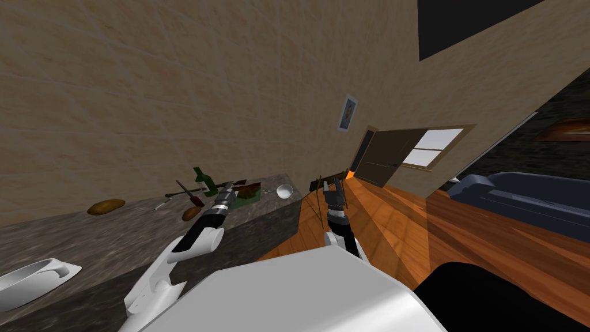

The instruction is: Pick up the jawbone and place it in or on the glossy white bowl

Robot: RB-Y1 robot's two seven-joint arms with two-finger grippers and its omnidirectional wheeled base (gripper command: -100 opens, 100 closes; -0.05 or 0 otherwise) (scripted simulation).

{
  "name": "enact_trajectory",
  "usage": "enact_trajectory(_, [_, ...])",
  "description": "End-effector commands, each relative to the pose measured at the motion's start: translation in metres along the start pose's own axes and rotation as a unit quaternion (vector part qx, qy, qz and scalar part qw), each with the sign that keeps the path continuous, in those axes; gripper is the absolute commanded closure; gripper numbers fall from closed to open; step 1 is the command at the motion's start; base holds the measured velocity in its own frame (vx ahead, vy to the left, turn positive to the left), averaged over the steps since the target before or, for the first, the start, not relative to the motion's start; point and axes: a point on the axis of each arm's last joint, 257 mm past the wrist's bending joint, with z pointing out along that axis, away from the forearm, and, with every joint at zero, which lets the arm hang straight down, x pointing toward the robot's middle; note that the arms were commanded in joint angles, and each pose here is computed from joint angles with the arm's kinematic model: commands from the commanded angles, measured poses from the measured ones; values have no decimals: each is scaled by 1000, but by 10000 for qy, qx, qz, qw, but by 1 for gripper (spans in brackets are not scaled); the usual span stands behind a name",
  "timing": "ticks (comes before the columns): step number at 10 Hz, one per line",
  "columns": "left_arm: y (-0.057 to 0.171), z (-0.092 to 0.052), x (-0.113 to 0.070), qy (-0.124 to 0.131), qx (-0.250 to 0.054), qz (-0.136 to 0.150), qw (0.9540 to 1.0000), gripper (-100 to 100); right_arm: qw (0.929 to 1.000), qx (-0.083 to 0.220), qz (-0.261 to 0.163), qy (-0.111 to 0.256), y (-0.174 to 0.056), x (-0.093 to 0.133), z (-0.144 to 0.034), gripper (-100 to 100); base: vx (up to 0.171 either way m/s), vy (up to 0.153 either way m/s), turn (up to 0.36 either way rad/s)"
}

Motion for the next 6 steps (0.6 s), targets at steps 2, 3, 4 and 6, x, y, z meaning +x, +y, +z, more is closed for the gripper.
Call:
enact_trajectory(2, [24, 9, -10, -58, -416, -73, 9991, -100, 10000, 0, 0, 0, 0, 0, 0, 0, 9, -7, -76])
enact_trajectory(3, [29, 9, -10, -71, -515, -73, 9986, -100, 10000, 0, 0, 0, 0, 0, 0, 0, 5, -1, 16])
enact_trajectory(4, [40, 17, -18, -108, -698, -141, 9974, -100, 10000, 0, 0, 0, 0, 0, 0, 0, 10, -8, -127])
enact_trajectory(6, [50, 15, -19, -136, -896, -141, 9958, -100, 10000, 0, 0, 0, 0, 0, 0, 0, 7, -3, -19])
